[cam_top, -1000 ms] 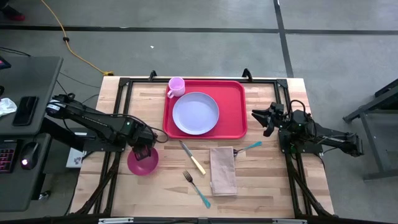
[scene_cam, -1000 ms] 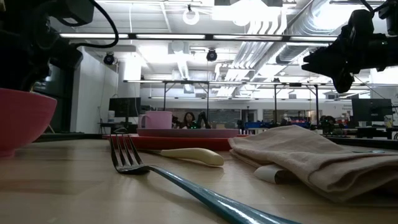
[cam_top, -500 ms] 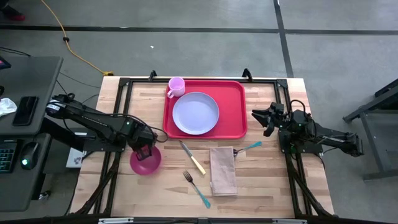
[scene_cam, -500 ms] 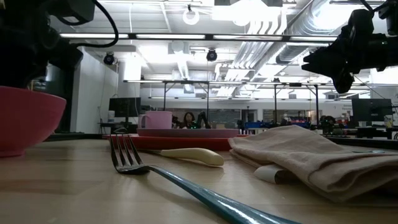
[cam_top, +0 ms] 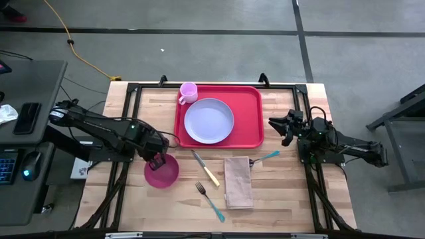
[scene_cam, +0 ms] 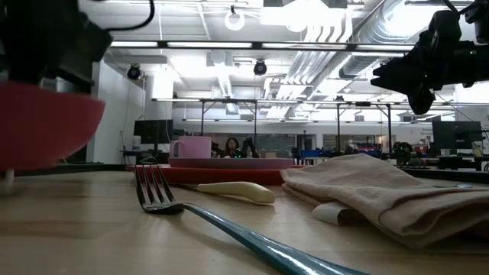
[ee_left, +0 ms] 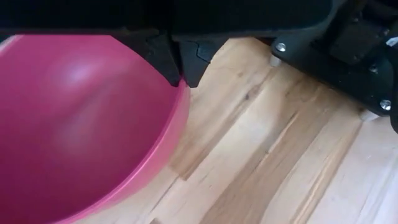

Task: Set up tray
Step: Put the pink bowl on top of the light blue plate on the orange serving tray

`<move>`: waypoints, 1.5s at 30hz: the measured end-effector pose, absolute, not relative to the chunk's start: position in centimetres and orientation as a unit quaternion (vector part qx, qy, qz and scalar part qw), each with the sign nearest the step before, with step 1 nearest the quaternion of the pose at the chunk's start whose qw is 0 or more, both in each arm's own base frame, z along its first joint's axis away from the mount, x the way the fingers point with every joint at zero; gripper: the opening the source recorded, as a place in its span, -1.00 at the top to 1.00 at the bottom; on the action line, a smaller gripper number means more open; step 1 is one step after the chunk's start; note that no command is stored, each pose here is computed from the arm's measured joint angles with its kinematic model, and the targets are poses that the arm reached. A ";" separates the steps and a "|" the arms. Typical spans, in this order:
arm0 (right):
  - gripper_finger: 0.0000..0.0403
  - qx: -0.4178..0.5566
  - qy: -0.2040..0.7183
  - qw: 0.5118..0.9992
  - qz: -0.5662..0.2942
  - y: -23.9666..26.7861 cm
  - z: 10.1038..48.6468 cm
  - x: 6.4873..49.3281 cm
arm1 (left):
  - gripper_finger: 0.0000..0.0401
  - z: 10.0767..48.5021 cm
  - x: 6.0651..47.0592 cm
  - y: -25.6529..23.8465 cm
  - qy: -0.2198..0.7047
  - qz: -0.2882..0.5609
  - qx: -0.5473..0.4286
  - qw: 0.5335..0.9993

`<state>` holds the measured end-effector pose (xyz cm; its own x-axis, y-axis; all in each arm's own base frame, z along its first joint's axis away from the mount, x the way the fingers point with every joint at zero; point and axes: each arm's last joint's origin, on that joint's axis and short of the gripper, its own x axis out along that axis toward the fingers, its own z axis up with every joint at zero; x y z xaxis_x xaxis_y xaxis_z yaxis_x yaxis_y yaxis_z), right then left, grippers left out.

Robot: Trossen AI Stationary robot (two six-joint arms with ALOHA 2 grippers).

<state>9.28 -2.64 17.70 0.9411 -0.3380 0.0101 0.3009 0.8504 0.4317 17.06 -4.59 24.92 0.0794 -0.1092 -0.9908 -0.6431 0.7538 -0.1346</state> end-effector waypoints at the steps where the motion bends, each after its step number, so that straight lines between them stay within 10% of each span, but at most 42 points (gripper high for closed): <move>1: 0.59 0.217 -0.043 0.961 -0.166 -2.6 17.7 9.3 | 0.95 25.5 17.1 -4.6 0.645 0.199 -0.295 0.676; 19: 0.59 0.217 -0.043 0.961 -0.165 -2.6 17.7 9.3 | 0.95 33.1 18.7 -3.5 0.470 0.300 -0.438 0.705; 45: 0.59 0.188 -0.038 0.972 -0.138 -2.5 17.8 9.3 | 0.95 32.8 27.1 8.6 0.405 0.360 -0.514 0.665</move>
<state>9.34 -2.47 17.83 0.9593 -0.2814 0.0215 0.2532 0.8918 0.3750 27.10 8.56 32.83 0.4130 0.0629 -0.9086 -0.8950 0.2127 -0.3921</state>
